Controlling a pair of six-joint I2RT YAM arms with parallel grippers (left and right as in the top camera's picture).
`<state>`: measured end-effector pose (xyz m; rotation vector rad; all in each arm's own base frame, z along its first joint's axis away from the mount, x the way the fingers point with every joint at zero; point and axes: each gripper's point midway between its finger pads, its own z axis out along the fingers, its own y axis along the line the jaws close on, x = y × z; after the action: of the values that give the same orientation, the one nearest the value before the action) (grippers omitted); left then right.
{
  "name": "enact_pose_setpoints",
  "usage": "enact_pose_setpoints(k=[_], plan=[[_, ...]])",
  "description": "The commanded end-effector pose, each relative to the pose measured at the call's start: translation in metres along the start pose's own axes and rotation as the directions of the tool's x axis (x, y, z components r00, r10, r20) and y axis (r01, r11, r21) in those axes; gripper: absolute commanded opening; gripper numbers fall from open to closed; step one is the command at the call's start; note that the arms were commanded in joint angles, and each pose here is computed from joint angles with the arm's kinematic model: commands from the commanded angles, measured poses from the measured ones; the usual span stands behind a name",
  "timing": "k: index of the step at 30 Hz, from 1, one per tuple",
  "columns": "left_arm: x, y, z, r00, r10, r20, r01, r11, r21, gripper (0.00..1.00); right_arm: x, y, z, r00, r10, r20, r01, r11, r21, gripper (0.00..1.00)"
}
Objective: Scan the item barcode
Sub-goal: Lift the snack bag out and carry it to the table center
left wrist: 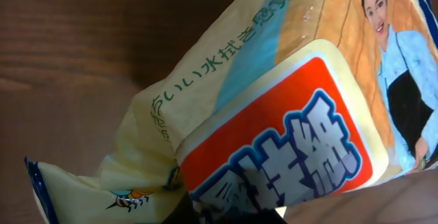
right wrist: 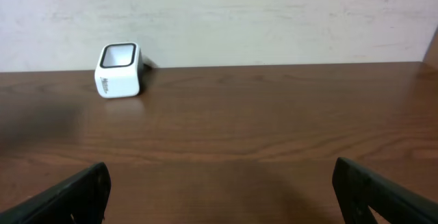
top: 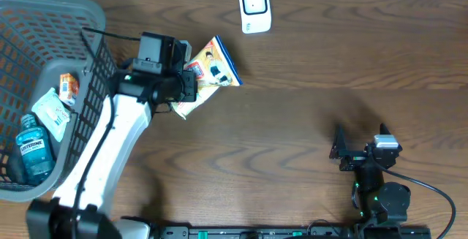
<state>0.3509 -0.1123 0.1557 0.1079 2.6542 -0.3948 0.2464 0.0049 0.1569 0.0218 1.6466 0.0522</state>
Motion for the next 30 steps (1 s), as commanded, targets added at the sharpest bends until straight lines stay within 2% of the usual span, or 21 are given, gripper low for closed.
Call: enact_pose_setpoints(k=[1,7,24,25,26,27,28,29,30], plan=[[0.004,0.009,0.021,0.999,0.007,-0.047,-0.009,0.999,-0.036,0.07,0.0,-0.003,0.0,1.0,-0.01,0.002,0.01,1.0,0.015,0.99],[0.022,0.017,0.054,0.99,-0.009,-0.144,0.001,0.999,-0.051,0.07,0.0,-0.003,0.0,1.0,-0.01,0.002,0.01,1.0,0.015,0.99],[0.061,0.009,0.133,0.952,0.034,-0.304,-0.053,0.997,-0.052,0.07,0.0,-0.003,0.0,1.0,-0.01,0.002,0.01,1.0,0.015,0.99],[0.064,0.01,0.136,0.949,0.032,-0.313,-0.052,0.997,-0.054,0.17,0.0,-0.003,0.0,1.0,-0.011,0.002,0.011,1.0,0.015,0.99],[0.066,0.011,0.138,0.946,0.03,-0.322,-0.051,0.997,-0.056,0.35,0.0,-0.003,0.0,1.0,-0.01,0.002,0.01,1.0,0.015,0.99],[0.068,0.012,0.141,0.944,0.028,-0.33,-0.05,0.997,-0.058,0.67,0.0,-0.003,0.0,1.0,-0.01,0.002,0.01,1.0,0.015,0.99],[0.07,0.012,0.142,0.942,0.027,-0.336,-0.05,0.997,-0.059,0.91,0.0,-0.003,0.0,1.0,-0.011,0.002,0.011,1.0,0.015,0.99],[0.07,0.013,0.142,0.941,0.027,-0.338,-0.05,0.997,-0.06,0.98,0.0,-0.003,0.0,1.0,-0.011,0.002,0.011,1.0,0.015,0.99],[0.07,0.013,0.142,0.941,0.026,-0.338,-0.049,0.997,-0.06,0.99,0.0,-0.003,0.0,1.0,-0.011,0.002,0.011,1.0,0.015,0.99]])
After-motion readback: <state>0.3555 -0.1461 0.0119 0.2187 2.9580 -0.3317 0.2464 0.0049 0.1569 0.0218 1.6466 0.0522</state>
